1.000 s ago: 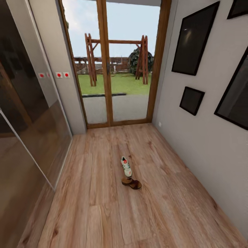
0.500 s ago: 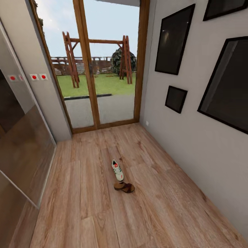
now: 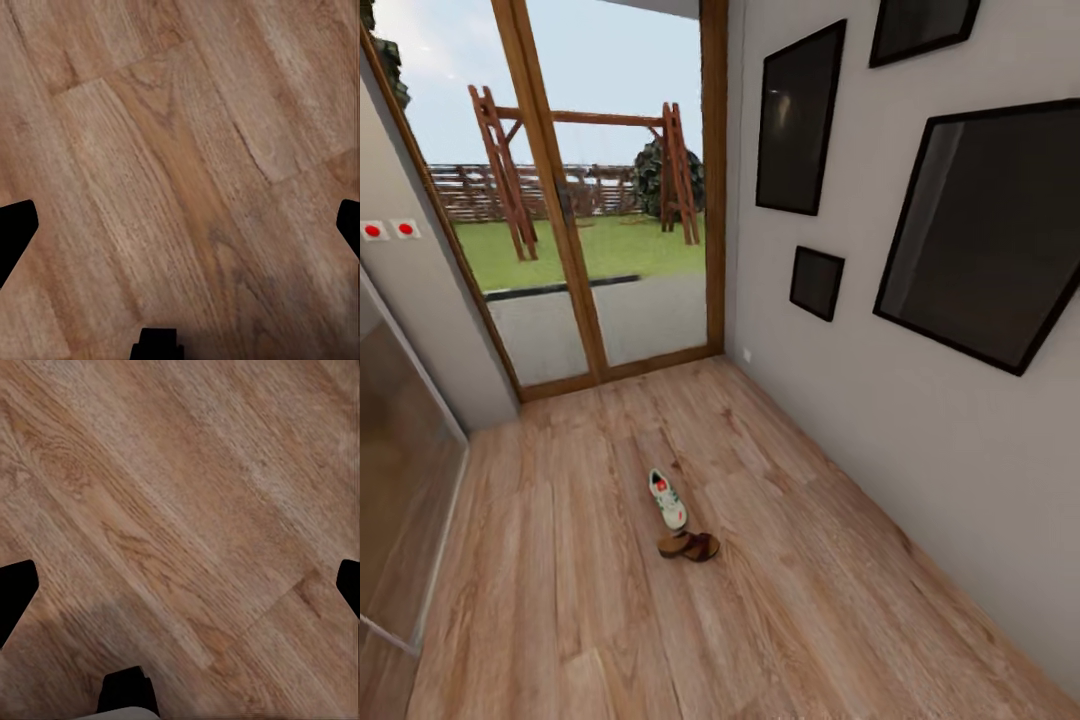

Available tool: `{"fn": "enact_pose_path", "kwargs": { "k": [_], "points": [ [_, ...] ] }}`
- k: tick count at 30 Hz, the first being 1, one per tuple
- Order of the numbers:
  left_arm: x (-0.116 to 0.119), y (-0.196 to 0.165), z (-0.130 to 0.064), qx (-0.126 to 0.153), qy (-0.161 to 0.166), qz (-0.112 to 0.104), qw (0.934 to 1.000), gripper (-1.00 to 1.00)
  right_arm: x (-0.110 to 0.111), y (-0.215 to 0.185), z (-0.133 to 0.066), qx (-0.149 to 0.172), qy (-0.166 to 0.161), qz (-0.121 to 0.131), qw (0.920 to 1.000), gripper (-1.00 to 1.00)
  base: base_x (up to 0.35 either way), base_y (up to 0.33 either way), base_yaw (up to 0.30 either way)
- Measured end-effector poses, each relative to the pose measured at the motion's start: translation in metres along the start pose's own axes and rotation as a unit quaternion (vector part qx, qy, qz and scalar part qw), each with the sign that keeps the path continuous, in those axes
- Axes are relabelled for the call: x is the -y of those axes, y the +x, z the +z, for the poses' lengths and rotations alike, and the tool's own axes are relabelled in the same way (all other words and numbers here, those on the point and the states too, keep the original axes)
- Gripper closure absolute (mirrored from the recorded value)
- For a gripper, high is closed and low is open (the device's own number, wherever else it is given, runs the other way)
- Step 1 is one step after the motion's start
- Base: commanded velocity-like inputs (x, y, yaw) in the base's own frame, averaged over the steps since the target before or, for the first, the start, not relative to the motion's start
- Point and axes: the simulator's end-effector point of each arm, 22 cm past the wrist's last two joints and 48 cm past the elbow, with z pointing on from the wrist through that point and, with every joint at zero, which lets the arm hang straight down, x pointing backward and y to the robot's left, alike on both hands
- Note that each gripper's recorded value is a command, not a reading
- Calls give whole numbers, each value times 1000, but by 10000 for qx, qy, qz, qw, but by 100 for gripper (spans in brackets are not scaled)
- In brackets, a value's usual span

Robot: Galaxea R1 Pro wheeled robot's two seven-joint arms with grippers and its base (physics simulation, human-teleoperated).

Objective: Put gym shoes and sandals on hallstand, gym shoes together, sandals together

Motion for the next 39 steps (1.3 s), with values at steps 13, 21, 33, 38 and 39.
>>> {"fn": "enact_pose_path", "kwargs": {
  "k": [13, 21, 33, 38, 39],
  "points": [
    [0, 0, 0, 1, -2, -5, 10000, -100, 0, 0, 0, -1, 5, -1, 10000, -100, 100, 161, -291],
    [0, 0, 0, 1, -1, -5, 10000, -100, 0, 0, 0, -4, 5, -2, 10000, -100, 144, 274, -225],
    [0, 0, 0, 1, -1, -2, 10000, -100, 0, 0, 0, 0, 5, 0, 10000, -100, 70, 110, -26],
    [0, 0, 0, 5, -1, -3, 10000, -100, 0, 0, 0, 0, 5, 0, 10000, -100, 18, 20, -1],
    [0, 0, 0, 6, -1, -2, 10000, -100, 0, 0, 0, 1, 5, 0, 10000, -100, 104, 133, 0]
  ]
}}
